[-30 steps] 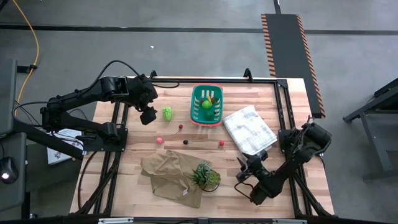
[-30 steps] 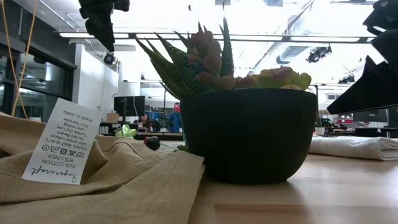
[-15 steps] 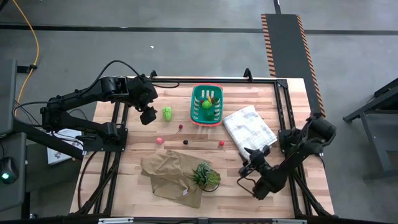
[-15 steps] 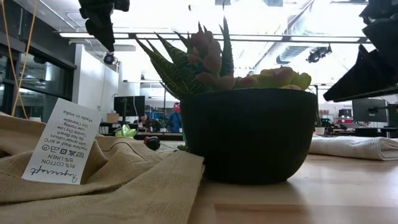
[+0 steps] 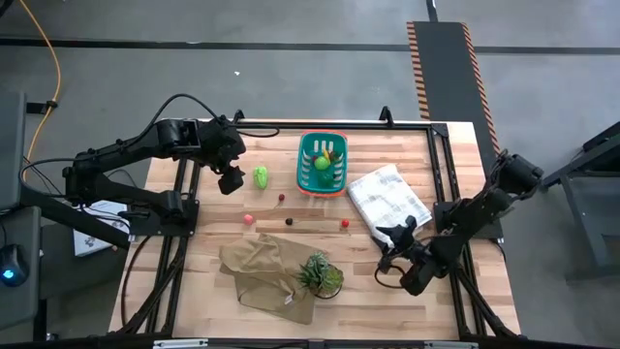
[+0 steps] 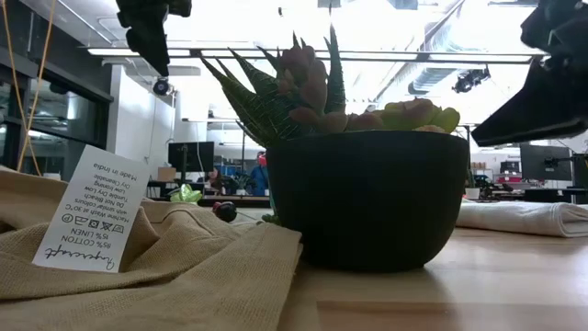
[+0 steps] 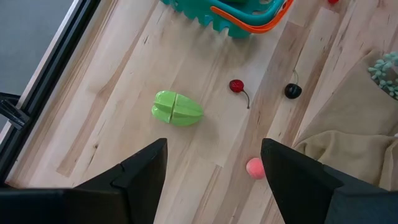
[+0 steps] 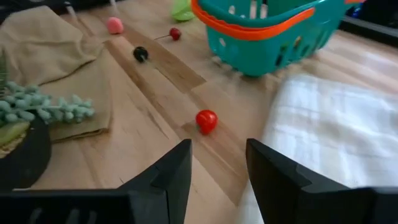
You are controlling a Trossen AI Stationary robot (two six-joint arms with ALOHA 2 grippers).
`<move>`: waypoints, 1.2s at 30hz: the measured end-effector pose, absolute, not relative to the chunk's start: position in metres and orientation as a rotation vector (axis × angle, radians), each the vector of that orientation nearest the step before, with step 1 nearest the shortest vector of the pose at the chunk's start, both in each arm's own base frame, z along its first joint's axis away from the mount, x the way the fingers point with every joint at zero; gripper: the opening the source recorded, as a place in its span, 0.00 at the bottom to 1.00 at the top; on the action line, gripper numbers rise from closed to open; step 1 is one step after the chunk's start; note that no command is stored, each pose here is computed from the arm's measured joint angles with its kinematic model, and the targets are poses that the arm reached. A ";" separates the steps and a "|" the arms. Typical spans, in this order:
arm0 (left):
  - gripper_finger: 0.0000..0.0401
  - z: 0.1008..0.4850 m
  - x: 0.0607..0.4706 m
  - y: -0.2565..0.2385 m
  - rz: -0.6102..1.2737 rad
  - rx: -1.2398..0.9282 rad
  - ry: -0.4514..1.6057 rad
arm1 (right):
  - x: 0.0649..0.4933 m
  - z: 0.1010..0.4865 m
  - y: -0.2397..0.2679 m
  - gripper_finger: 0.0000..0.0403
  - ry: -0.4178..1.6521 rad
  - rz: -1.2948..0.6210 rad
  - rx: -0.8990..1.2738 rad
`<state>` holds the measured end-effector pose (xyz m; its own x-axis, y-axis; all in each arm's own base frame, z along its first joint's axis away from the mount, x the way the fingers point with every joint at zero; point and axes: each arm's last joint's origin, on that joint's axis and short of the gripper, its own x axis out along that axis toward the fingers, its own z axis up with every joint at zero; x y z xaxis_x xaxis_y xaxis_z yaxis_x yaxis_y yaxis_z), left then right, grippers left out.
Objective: Pick and placing Produce into tupperware
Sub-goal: Put the red cherry into the green basket
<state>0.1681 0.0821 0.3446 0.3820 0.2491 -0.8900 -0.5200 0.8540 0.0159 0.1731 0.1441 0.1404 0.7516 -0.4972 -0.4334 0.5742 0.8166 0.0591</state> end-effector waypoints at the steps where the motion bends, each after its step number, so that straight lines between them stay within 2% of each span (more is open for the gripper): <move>1: 0.62 0.345 0.168 0.082 0.499 -0.286 1.073 | 0.175 0.138 0.143 0.35 0.408 -0.579 0.210; 11: 0.62 0.345 0.168 0.082 0.499 -0.286 1.073 | 0.192 0.124 0.125 0.35 0.390 -0.443 0.231; 36: 0.62 0.345 0.168 0.082 0.499 -0.286 1.073 | 0.223 0.104 0.112 0.35 0.423 -0.411 0.210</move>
<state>0.1682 0.0821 0.3446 0.3818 0.2489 -0.8901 -0.5200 0.8540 0.0157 0.2227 0.1117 0.1038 0.8315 -0.3417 -0.4380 0.4279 0.8968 0.1127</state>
